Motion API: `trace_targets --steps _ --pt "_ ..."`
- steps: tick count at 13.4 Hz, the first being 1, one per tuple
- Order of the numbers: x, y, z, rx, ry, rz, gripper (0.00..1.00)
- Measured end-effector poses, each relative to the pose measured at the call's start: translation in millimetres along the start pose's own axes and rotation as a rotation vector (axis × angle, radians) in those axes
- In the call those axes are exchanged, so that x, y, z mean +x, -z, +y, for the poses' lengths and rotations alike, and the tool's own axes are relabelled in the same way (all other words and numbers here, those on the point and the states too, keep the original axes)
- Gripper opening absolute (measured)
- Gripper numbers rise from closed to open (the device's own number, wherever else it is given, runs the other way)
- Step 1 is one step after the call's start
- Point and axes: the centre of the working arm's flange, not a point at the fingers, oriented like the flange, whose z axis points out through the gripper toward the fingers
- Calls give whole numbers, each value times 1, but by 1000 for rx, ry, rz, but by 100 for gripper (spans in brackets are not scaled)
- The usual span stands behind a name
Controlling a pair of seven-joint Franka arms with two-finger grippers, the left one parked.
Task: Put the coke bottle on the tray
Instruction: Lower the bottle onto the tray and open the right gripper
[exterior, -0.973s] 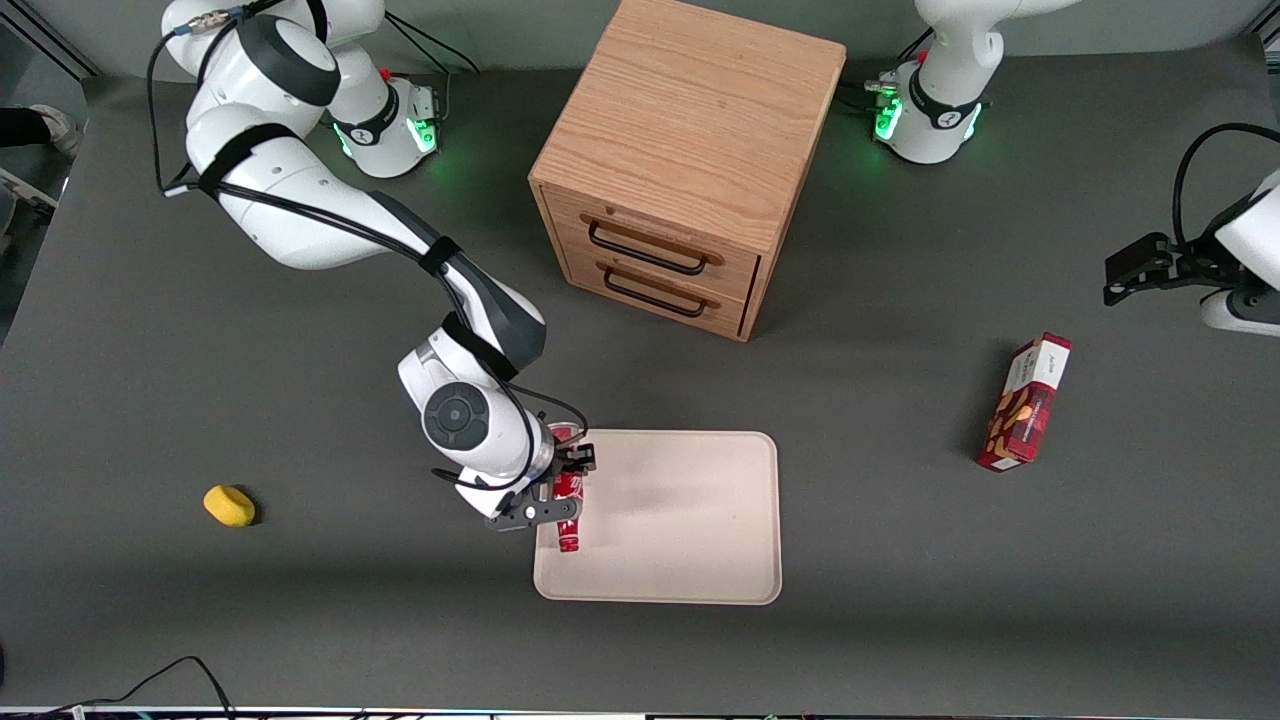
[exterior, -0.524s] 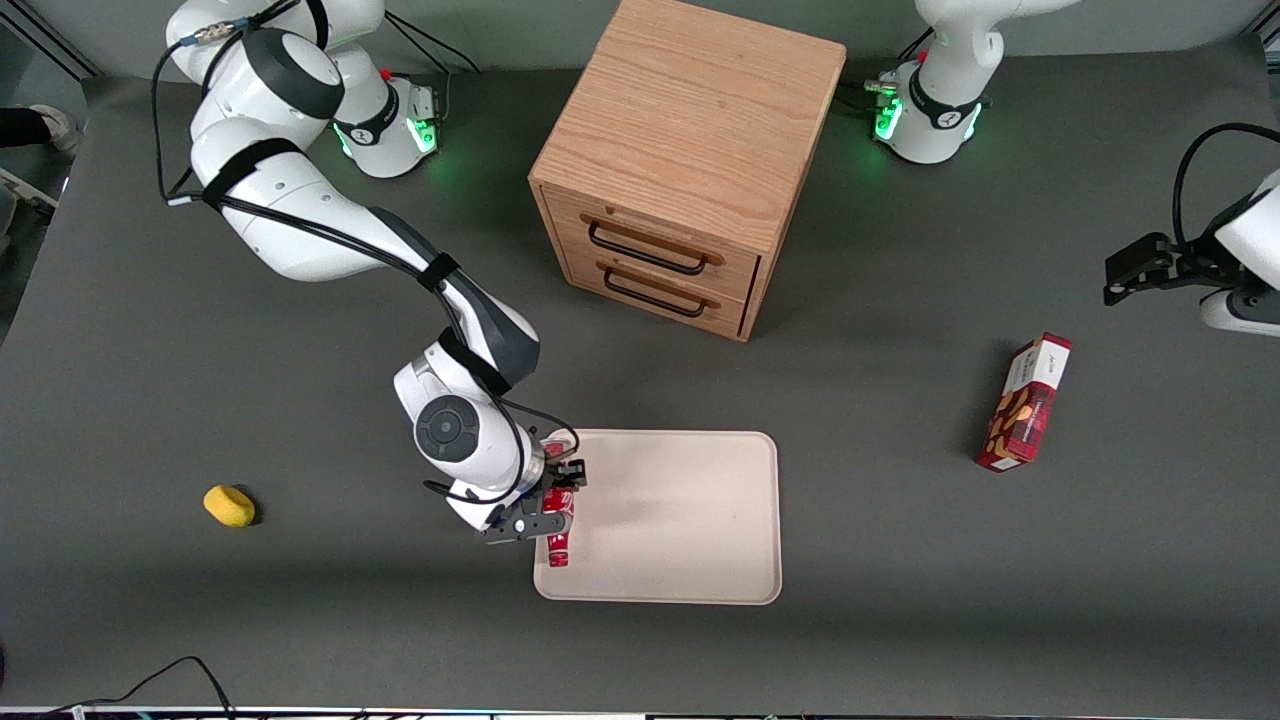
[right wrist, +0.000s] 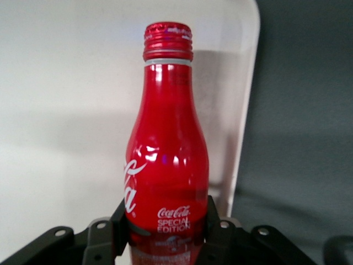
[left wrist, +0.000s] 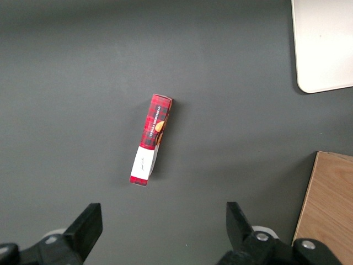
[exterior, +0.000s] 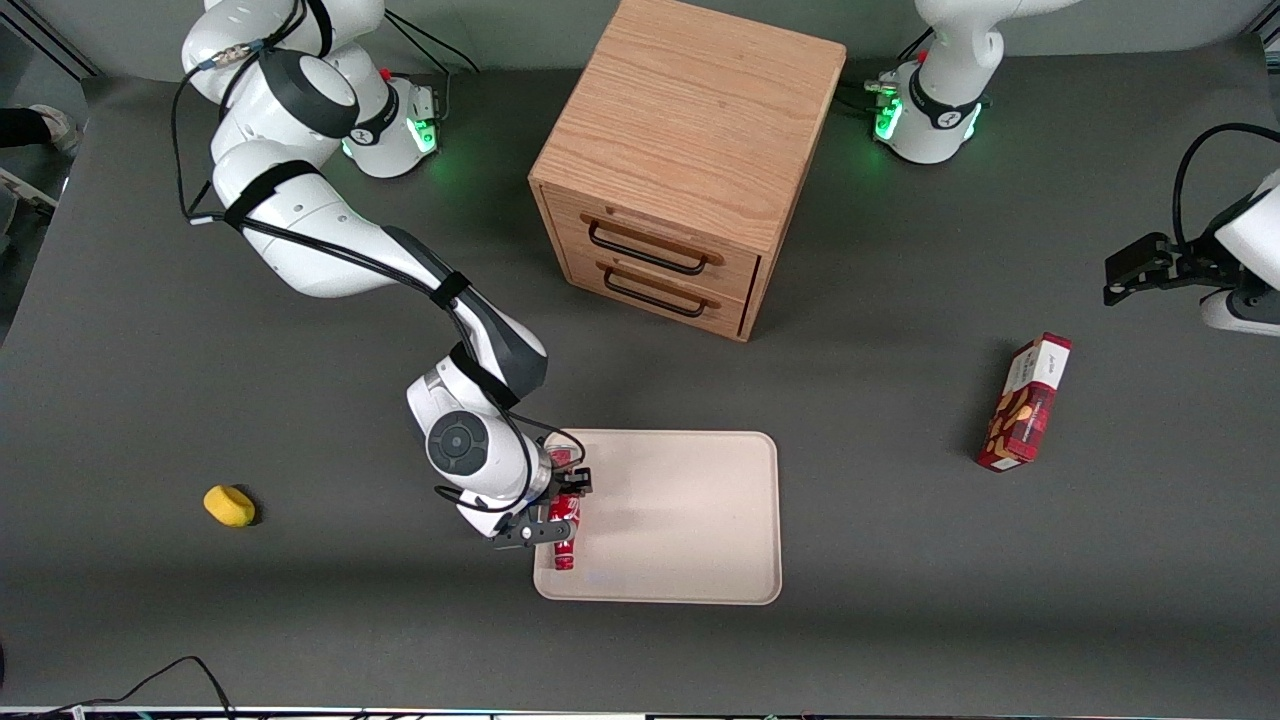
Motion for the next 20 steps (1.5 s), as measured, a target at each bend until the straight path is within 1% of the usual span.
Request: trace_targets --steps 2,3,4,5,6,7,15,20 --pt "-1 -2 -5 5 -2 4 54" --pt "-2 -2 -7 5 -1 3 61" --pt "-2 -2 -7 5 -1 4 71" --pt "-2 -2 -7 5 -2 5 80" --pt "-1 -1 -6 6 -3 7 91" --pt "-1 0 -6 6 -3 8 100" --pt "2 -3 1 -14 -2 15 100" --pt "2 -3 1 -17 -2 17 100"
